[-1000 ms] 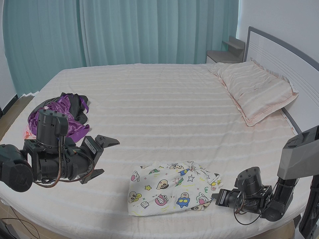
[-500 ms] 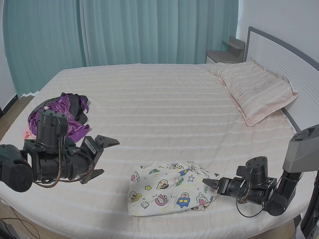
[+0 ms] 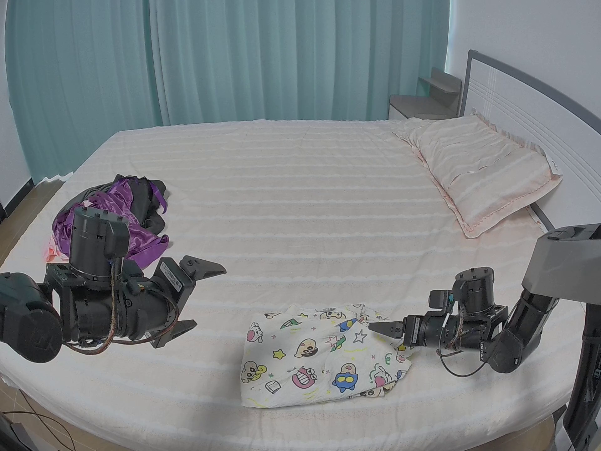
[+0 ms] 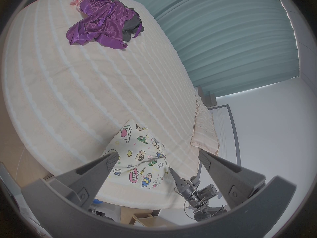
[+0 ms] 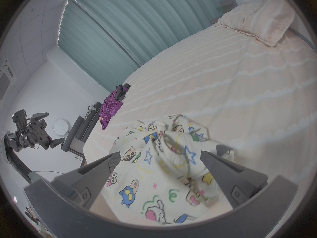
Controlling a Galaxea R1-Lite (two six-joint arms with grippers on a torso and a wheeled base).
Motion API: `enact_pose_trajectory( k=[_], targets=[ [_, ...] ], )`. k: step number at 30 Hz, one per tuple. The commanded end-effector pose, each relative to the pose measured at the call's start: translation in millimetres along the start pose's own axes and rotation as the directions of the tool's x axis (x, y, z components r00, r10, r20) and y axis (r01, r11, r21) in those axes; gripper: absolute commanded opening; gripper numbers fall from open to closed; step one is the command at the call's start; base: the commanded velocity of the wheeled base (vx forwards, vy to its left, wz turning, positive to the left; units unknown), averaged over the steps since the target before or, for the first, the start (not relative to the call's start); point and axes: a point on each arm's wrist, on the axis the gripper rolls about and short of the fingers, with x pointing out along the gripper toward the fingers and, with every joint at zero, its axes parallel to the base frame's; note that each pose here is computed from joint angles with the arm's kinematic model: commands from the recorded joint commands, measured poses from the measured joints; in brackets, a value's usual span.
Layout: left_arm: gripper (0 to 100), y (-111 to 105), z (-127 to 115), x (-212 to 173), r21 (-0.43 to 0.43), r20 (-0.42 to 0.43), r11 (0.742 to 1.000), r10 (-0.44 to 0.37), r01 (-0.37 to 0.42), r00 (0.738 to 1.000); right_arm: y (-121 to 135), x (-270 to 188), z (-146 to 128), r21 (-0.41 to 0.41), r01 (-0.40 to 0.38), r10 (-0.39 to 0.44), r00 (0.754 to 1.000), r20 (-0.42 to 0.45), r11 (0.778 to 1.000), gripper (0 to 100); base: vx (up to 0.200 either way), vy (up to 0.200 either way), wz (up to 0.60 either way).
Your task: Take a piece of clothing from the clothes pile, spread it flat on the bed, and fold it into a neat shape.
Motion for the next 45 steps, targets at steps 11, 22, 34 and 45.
enact_pose_trajectory(
  k=[11, 22, 34, 45],
  targets=[
    [100, 2.7, -1.0, 2.5, -0.002, -0.016, 1.000, 0.009, -0.009, 1.000, -6.8, 14.2, -8.1, -0.024, -0.026, 0.024, 0.998, -0.058, 0.999, 0, 0.000, 0.000, 0.00],
    [100, 2.5, -1.0, 2.1, -0.002, -0.016, 1.000, 0.008, -0.008, 1.000, 1.4, 4.1, -7.9, -0.063, -0.066, 0.062, 0.996, -0.067, 0.996, 0, 0.000, 0.000, 0.00],
    [100, 2.3, -1.0, 1.7, -0.002, -0.015, 1.000, 0.006, -0.006, 1.000, 8.0, -60.9, -10.2, -0.049, -0.099, 0.098, 0.995, -0.036, 0.994, 0, 0.000, 0.000, 0.00],
    [100, 2.1, -0.9, 1.3, 0.000, -0.015, 1.000, 0.005, -0.005, 1.000, -0.2, -76.4, -48.0, -0.024, -0.085, 0.081, 0.988, -0.130, 0.996, 0, 0.000, 0.000, 0.00]
  ],
)
